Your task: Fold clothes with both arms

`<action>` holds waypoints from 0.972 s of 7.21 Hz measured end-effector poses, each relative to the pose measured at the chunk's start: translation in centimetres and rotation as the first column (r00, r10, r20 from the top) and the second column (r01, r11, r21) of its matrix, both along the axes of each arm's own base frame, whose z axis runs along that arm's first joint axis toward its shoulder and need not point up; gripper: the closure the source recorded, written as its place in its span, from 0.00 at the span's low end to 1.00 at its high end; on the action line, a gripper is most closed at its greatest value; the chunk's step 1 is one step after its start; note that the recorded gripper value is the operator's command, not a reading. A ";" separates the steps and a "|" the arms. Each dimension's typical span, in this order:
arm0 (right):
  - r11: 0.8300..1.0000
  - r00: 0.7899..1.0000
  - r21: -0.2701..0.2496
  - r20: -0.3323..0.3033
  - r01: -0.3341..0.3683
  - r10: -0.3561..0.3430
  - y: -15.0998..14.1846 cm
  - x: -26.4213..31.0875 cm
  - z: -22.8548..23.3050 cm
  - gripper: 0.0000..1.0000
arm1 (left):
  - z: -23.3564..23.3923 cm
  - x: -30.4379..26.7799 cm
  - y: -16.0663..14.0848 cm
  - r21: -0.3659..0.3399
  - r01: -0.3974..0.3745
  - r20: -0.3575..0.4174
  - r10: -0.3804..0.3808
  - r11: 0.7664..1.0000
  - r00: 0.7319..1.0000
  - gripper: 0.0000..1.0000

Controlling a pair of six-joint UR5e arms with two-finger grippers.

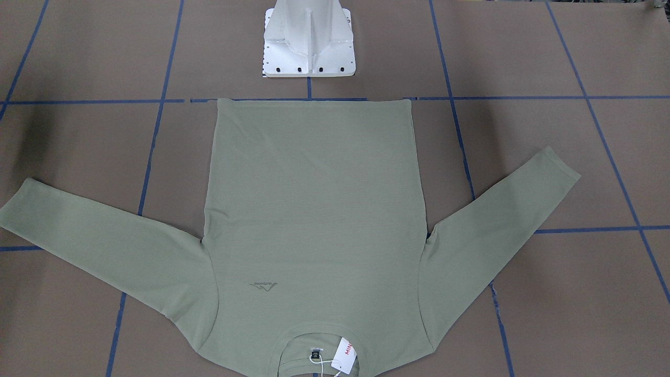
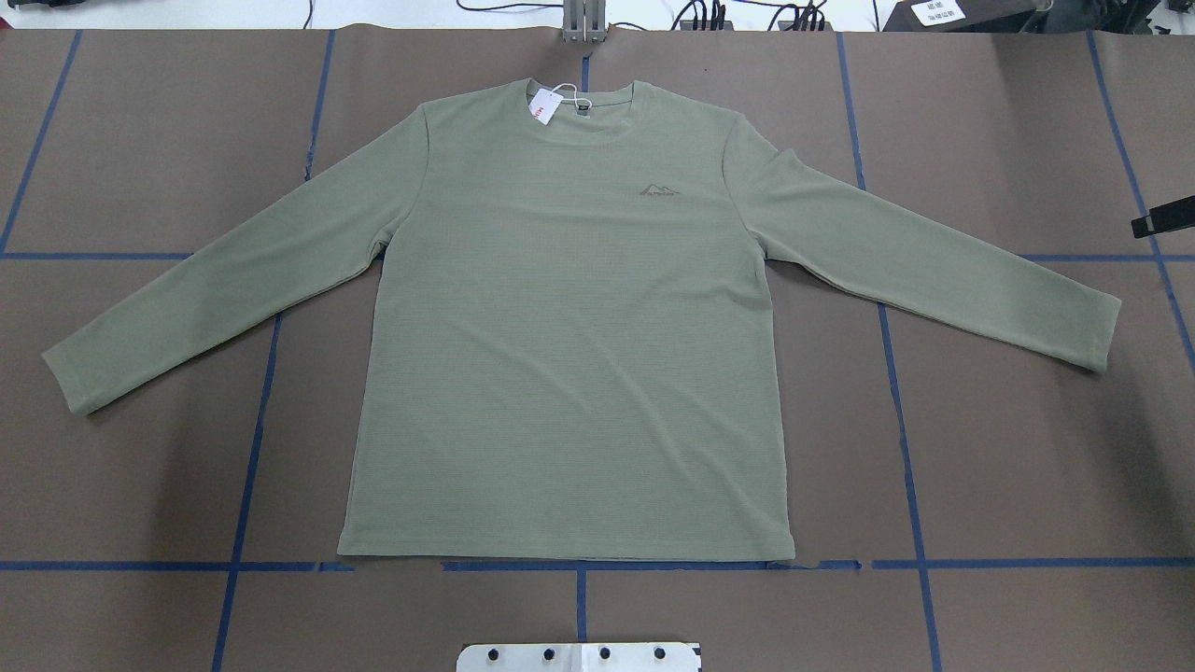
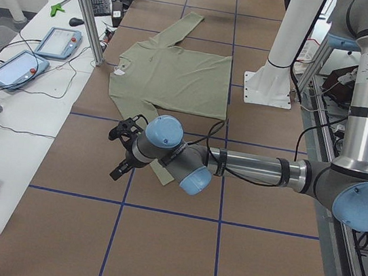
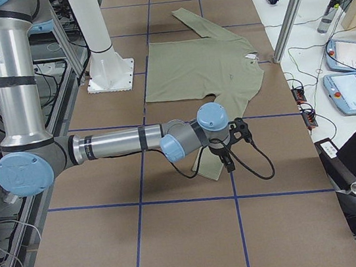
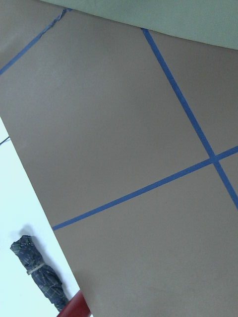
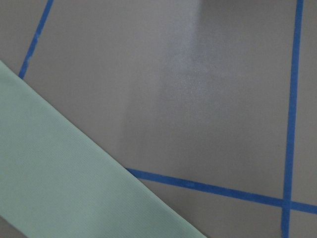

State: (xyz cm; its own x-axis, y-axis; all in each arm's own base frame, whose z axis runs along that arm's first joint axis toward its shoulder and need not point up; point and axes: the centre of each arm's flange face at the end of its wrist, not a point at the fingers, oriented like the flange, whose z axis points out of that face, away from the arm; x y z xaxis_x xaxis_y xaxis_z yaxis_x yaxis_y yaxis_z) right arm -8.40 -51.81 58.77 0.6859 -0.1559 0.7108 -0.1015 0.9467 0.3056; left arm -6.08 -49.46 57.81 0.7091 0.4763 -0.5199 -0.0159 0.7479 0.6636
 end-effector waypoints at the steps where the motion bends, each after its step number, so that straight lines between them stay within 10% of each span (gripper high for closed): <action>1: 0.999 0.999 -0.005 0.005 -0.034 0.034 -0.2 -2.2 1.4 0.19 | 0.0 0.0 0.0 0.004 0.000 0.000 0.000 1.000 1.000 0.00; 7: 0.994 0.996 -0.073 -0.035 -0.082 0.080 1.9 -7.1 11.1 0.28 | -0.2 0.0 0.0 0.011 -0.002 0.000 0.002 1.000 1.000 0.00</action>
